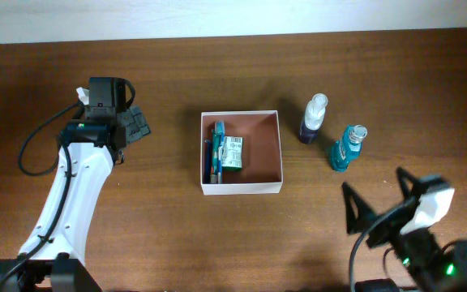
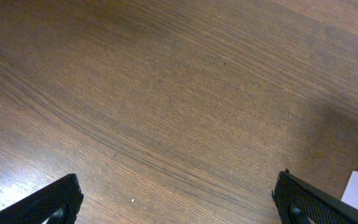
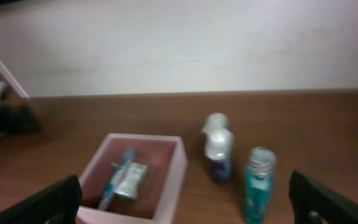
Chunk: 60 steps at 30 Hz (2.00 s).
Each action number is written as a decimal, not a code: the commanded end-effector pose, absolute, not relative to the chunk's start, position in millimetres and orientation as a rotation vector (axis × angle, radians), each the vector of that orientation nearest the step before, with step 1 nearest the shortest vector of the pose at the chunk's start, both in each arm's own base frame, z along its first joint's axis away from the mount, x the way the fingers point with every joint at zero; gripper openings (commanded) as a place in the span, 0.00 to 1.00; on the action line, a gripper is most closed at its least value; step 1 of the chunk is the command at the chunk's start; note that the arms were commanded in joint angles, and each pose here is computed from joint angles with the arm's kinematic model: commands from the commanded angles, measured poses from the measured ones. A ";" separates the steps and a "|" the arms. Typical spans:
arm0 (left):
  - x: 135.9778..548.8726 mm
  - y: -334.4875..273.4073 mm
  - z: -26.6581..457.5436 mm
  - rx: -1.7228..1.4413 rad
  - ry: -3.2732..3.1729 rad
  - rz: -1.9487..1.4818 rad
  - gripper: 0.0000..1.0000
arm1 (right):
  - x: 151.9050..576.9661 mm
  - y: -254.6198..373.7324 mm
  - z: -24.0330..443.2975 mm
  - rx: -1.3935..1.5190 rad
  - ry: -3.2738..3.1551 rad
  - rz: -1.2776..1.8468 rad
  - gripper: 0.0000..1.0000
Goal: Pack container
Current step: 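Move the right gripper up over the white-pump soap bottle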
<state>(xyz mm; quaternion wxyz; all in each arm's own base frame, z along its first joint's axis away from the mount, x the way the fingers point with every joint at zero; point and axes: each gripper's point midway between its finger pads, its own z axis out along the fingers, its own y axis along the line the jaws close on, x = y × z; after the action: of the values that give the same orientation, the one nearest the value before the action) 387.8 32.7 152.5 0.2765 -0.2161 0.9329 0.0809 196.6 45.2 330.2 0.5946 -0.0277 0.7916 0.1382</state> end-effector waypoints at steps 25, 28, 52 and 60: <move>389.2 36.0 158.8 -0.586 2.484 0.231 0.99 | 326.9 -2.8 283.8 0.085 2.500 -0.089 0.98; 389.2 35.9 158.8 -0.586 2.485 0.230 1.00 | 332.2 -2.9 273.6 0.085 2.532 -0.095 0.98; 389.2 35.9 158.8 -0.586 2.485 0.230 0.99 | 408.4 39.4 238.3 0.054 2.493 0.084 0.93; 389.1 35.9 158.7 -0.586 2.485 0.230 0.99 | 434.3 63.3 216.8 0.206 2.463 0.018 0.93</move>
<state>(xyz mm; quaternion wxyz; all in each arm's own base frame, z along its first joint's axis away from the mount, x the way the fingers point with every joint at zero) 387.6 32.8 152.3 0.2760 -0.2161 0.9330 0.0812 425.3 66.2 218.8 0.3200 0.0203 0.9467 0.0291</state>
